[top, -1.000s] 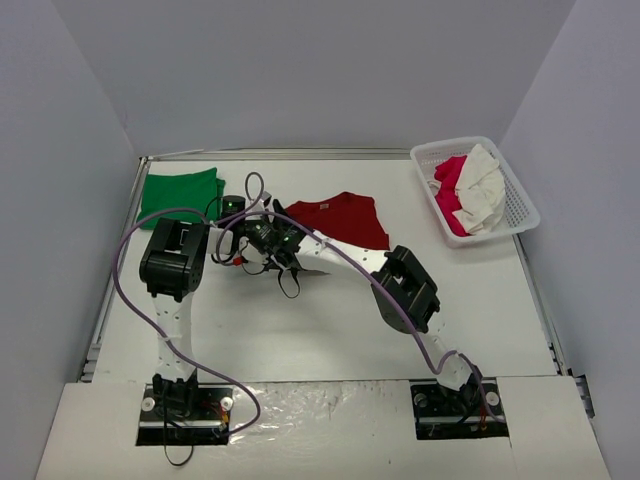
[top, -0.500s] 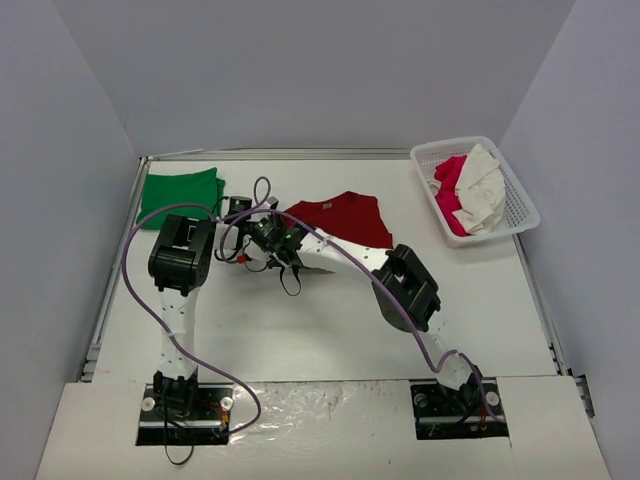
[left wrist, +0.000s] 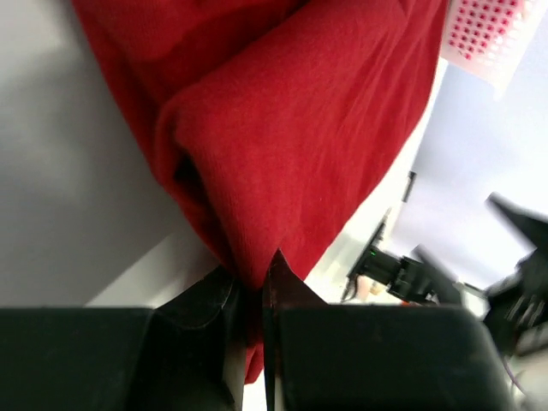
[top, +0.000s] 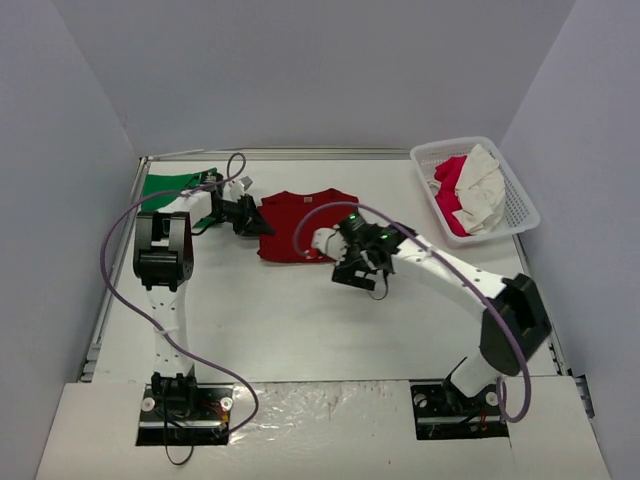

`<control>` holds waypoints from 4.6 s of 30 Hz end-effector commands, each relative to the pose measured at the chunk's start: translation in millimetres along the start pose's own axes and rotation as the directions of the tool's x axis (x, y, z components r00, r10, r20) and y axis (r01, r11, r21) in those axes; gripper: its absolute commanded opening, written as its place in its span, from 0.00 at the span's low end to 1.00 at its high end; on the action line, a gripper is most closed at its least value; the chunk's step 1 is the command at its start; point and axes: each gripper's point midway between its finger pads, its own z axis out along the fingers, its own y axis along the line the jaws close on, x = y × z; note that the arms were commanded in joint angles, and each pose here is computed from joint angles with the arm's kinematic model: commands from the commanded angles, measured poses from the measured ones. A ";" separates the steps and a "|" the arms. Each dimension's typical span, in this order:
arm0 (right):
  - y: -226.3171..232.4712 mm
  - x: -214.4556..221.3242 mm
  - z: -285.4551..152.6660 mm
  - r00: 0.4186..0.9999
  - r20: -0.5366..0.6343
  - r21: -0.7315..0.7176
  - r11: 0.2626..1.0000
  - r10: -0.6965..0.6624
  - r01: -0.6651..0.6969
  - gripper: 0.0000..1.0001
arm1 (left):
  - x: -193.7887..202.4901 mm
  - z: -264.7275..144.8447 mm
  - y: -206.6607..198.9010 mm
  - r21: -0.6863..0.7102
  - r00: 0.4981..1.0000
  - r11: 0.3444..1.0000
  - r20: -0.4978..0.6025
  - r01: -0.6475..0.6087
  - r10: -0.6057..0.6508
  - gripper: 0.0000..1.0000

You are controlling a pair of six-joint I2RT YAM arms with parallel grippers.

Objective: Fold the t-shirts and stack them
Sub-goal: Put the neatly folded tshirt into the corner of the board with the left arm

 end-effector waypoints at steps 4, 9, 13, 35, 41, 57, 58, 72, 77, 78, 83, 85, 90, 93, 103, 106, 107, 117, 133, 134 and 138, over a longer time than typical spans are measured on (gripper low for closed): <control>0.7 95.8 -11.3 0.980 -0.077 -0.038 0.982 0.181 -0.185 1.00 | -8.3 -42.2 16.0 -0.229 0.990 0.963 -0.034 -0.144 0.140 0.03; 20.5 96.0 1.0 0.960 -0.065 -0.139 0.951 0.271 -0.278 1.00 | -30.9 -61.9 2.7 -0.335 0.976 0.918 -0.034 -0.214 0.215 0.02; 26.0 91.5 12.8 0.949 -0.076 -0.196 0.928 0.308 -0.317 1.00 | -50.3 -78.1 -1.8 -0.515 0.958 0.818 -0.024 -0.256 0.284 0.02; 61.9 104.6 57.6 0.922 -0.230 -0.341 0.862 0.310 -0.375 1.00 | -108.8 -191.6 -28.3 -0.914 0.841 0.291 -0.091 -0.284 0.534 0.02; 77.1 111.5 67.0 0.915 -0.287 -0.382 0.842 0.283 -0.381 1.00 | -122.2 -220.3 -55.7 -0.937 0.788 0.259 -0.026 -0.233 0.615 0.02; 98.3 118.5 76.0 0.906 -0.354 -0.445 0.811 0.231 -0.380 1.00 | -137.1 -268.7 -96.5 -0.946 0.697 0.286 0.103 -0.151 0.709 0.02; 99.6 118.1 76.4 0.907 -0.355 -0.449 0.809 0.227 -0.379 1.00 | -137.6 -271.8 -102.0 -0.945 0.685 0.290 0.113 -0.149 0.720 0.02; 116.7 123.2 83.2 0.897 -0.408 -0.489 0.790 0.167 -0.370 1.00 | -132.6 -278.9 -131.4 -0.934 0.635 0.315 0.144 -0.166 0.759 0.02; 118.9 123.2 84.5 0.896 -0.415 -0.492 0.789 0.157 -0.367 1.00 | -130.1 -284.9 -139.5 -0.939 0.618 0.302 0.141 -0.163 0.774 0.02; 119.0 123.4 84.2 0.896 -0.416 -0.493 0.789 0.157 -0.367 1.00 | -129.2 -287.7 -141.6 -0.940 0.614 0.300 0.143 -0.160 0.777 0.02; 122.0 125.0 85.5 0.892 -0.427 -0.497 0.787 0.146 -0.366 1.00 | -125.0 -291.8 -146.5 -0.942 0.609 0.297 0.145 -0.156 0.780 0.02; 122.4 126.0 86.5 0.890 -0.433 -0.495 0.788 0.141 -0.366 1.00 | -123.4 -294.6 -146.6 -0.947 0.610 0.281 0.133 -0.153 0.781 0.02; 124.7 125.6 87.2 0.889 -0.438 -0.499 0.786 0.133 -0.364 1.00 | -123.7 -302.8 -138.0 -0.956 0.620 0.258 0.118 -0.140 0.776 0.02; 127.4 126.4 88.0 0.887 -0.445 -0.505 0.784 0.123 -0.362 1.00 | -126.1 -308.2 -134.3 -0.963 0.619 0.235 0.107 -0.129 0.778 0.02; 132.4 131.5 88.5 0.879 -0.465 -0.511 0.777 0.110 -0.367 1.00 | -130.7 -314.7 -111.4 -0.972 0.646 0.206 0.088 -0.110 0.758 0.03; 133.1 132.7 88.3 0.876 -0.470 -0.510 0.777 0.107 -0.369 1.00 | -133.4 -318.8 -106.7 -0.977 0.646 0.187 0.079 -0.100 0.759 0.02; 133.7 133.1 88.6 0.875 -0.472 -0.511 0.776 0.106 -0.370 1.00 | -134.0 -320.3 -106.4 -0.979 0.645 0.178 0.074 -0.097 0.761 0.02; 145.5 140.3 85.7 0.867 -0.491 -0.532 0.757 0.089 -0.379 1.00 | -155.6 -372.2 -54.5 -0.999 0.663 -0.014 0.010 0.030 0.749 0.03; 156.6 144.9 85.0 0.859 -0.509 -0.570 0.724 0.059 -0.388 1.00 | -138.2 -415.6 -58.5 -0.971 0.635 -0.168 -0.022 0.170 0.772 0.76; 154.3 142.8 84.7 0.863 -0.501 -0.569 0.728 0.064 -0.384 1.00 | -131.9 -409.4 -57.5 -0.980 0.641 -0.140 -0.018 0.141 0.767 0.78; 146.5 133.2 79.3 0.881 -0.462 -0.566 0.732 0.099 -0.379 1.00 | -95.6 -370.7 -72.6 -0.995 0.643 0.097 0.061 -0.020 0.764 0.83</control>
